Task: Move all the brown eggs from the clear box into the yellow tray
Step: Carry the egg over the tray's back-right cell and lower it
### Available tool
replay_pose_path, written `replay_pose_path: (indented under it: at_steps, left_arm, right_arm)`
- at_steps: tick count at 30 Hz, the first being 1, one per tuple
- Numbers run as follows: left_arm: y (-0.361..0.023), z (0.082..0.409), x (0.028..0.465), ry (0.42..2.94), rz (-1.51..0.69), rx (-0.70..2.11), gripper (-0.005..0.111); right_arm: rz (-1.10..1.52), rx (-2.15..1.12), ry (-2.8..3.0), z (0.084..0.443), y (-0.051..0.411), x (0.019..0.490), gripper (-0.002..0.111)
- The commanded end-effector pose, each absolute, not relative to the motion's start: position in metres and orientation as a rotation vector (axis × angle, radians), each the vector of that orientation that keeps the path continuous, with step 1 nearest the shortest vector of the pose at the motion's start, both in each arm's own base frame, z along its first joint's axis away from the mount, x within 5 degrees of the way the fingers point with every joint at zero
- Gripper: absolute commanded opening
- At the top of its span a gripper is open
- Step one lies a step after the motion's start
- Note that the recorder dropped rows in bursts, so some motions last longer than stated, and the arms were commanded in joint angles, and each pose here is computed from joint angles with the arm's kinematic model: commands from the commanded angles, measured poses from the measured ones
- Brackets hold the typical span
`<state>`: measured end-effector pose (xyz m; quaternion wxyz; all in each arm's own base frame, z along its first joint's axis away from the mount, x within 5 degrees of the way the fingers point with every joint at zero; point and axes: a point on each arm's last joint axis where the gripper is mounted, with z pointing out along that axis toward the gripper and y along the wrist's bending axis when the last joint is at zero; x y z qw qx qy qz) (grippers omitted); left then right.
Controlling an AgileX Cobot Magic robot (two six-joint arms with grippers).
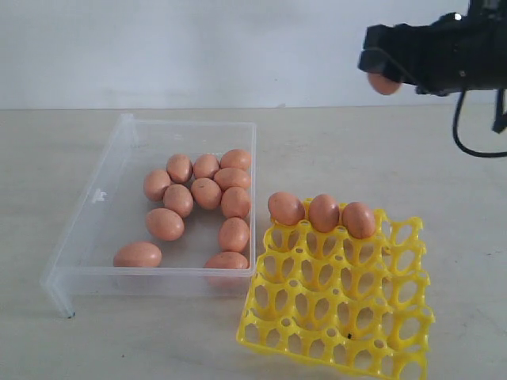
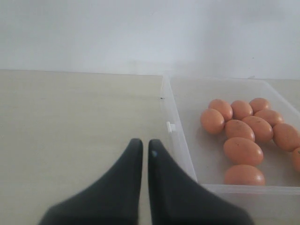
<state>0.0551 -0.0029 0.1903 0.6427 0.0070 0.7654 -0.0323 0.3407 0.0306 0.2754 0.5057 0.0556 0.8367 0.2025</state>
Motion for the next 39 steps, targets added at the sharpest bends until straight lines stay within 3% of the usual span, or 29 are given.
replay_pose_path:
  at_steps: [1,9,13,17,25,36,39]
  left_arm:
    - [-0.003,0.19,0.055,1.739,-0.072,0.013,0.004]
    - [-0.003,0.19,0.055,1.739,-0.072,0.013,0.004]
    - [-0.003,0.19,0.055,1.739,-0.072,0.013,0.004]
    - [-0.003,0.19,0.055,1.739,-0.072,0.013,0.004]
    - [-0.003,0.19,0.055,1.739,-0.072,0.013,0.004]
    - [-0.003,0.19,0.055,1.739,-0.072,0.013,0.004]
    - [-0.003,0.19,0.055,1.739,-0.072,0.013,0.004]
  right_arm:
    - [0.042,0.2,2.002,0.285,-0.003,0.324,0.0]
    - [-0.506,0.102,1.845,0.329,-0.033,0.323,0.0]
    - [-0.615,0.411,1.629,0.367,-0.053,0.319,0.0]
    - [-0.403,0.634,1.344,0.403,-0.055,0.317,0.0]
    - [0.1,0.299,1.271,0.436,-0.013,0.333,0.0]
    - [0.388,0.159,1.475,0.382,0.014,0.334,0.0]
    - [0.586,0.123,1.417,0.36,0.025,0.325,0.0]
